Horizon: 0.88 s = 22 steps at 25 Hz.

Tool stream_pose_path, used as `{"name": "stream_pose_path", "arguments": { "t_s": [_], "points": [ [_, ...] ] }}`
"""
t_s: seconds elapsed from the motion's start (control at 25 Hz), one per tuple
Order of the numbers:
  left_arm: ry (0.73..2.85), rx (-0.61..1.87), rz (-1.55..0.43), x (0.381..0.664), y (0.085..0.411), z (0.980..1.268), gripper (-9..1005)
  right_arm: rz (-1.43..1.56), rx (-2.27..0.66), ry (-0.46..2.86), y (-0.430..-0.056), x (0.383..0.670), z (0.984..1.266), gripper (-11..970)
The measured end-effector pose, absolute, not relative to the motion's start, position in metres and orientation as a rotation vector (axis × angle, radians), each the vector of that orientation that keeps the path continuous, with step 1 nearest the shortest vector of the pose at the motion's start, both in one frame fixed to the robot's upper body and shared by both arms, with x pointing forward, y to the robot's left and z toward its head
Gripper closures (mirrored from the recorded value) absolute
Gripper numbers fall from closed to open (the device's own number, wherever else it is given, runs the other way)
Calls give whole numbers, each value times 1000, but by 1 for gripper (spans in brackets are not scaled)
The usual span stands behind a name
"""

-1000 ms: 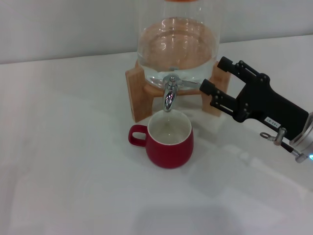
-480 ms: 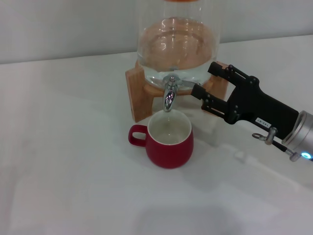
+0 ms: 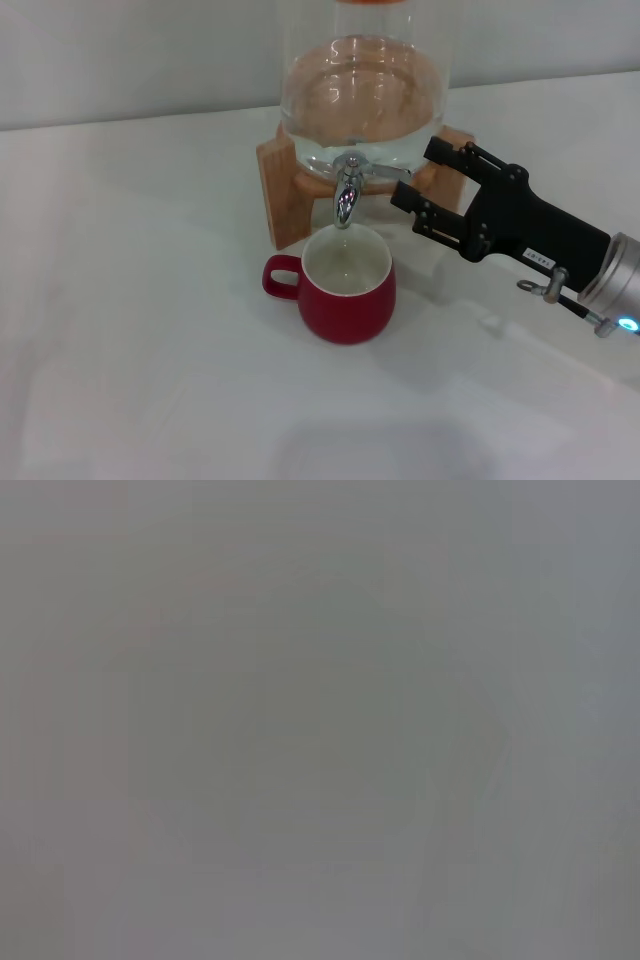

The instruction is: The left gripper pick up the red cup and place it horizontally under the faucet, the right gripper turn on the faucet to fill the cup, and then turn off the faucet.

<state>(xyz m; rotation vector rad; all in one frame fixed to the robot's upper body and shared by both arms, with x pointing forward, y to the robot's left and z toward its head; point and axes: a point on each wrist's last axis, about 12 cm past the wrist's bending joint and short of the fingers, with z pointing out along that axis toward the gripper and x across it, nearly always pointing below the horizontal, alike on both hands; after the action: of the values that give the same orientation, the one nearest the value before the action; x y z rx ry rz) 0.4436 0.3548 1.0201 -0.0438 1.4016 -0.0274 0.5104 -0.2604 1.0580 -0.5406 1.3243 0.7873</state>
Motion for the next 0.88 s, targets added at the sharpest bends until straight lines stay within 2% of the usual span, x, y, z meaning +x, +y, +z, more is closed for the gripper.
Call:
{"name": "stream_pose_path", "arguments": {
  "t_s": [0.88],
  "points": [
    [1408, -34, -33, 444, 354, 1019, 132, 821, -571, 1345, -256, 507, 1054, 182]
  ]
}}
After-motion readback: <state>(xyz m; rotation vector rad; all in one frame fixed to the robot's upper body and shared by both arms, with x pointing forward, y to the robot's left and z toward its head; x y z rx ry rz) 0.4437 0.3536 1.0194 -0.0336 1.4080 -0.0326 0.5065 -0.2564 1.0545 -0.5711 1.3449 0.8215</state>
